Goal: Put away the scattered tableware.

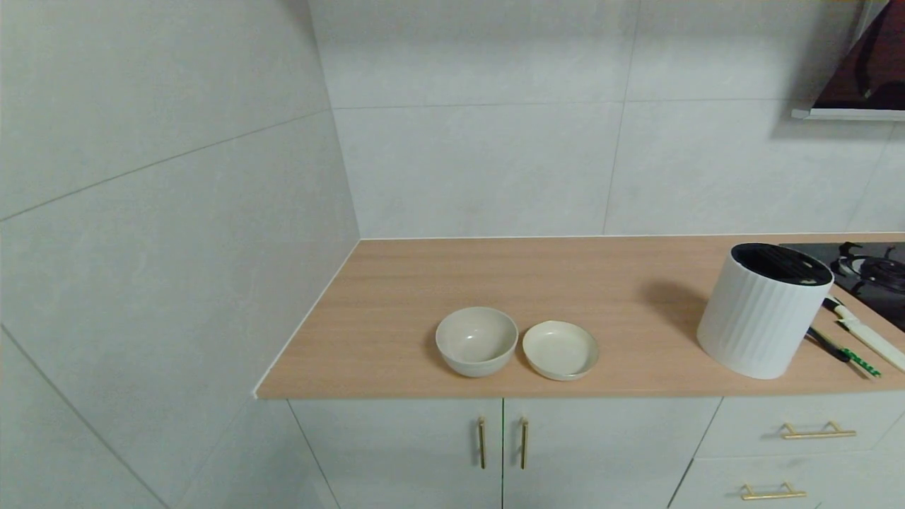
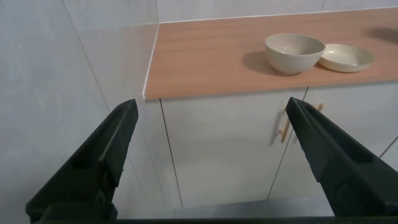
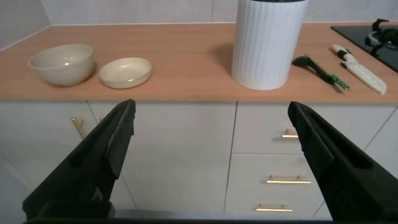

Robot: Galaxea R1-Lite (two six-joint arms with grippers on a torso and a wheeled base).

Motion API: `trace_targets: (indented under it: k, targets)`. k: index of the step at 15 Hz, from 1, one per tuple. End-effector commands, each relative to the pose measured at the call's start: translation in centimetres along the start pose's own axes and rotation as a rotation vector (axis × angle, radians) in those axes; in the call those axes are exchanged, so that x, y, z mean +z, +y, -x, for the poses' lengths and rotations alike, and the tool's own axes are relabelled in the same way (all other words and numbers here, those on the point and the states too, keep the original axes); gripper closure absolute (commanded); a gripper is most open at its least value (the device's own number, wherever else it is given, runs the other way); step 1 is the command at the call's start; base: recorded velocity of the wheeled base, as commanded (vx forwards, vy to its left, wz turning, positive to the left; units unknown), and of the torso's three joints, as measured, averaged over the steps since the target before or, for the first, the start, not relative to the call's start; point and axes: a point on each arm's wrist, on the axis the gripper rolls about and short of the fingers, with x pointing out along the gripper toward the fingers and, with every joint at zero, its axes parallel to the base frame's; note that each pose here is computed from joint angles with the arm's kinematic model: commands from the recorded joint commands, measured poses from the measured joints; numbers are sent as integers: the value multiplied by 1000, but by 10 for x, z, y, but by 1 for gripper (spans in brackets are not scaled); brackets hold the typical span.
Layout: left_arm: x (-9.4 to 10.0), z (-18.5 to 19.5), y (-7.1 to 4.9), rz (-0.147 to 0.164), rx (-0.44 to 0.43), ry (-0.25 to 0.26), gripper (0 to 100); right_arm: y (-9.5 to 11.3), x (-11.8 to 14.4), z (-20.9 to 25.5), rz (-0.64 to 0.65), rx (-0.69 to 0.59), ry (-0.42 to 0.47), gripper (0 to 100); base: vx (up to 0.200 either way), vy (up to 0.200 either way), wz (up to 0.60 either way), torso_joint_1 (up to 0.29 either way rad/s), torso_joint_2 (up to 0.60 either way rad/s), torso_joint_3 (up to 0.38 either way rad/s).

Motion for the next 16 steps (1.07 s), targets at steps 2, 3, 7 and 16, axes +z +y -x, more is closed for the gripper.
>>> trace_targets:
  k: [2,3,7,16]
  targets:
    - [0,0,0,0,0,0,0,0,0,0,0,0,0,0,0,0,0,-144,308,154]
    - [0,0,0,0,0,0,0,0,0,0,0,0,0,0,0,0,0,-173,369,188]
    - [0,0,0,0,0,0,0,0,0,0,0,0,0,0,0,0,0,-203,449,232]
    - [0,0,0,0,0,0,0,0,0,0,0,0,0,0,0,0,0,-245,542,297]
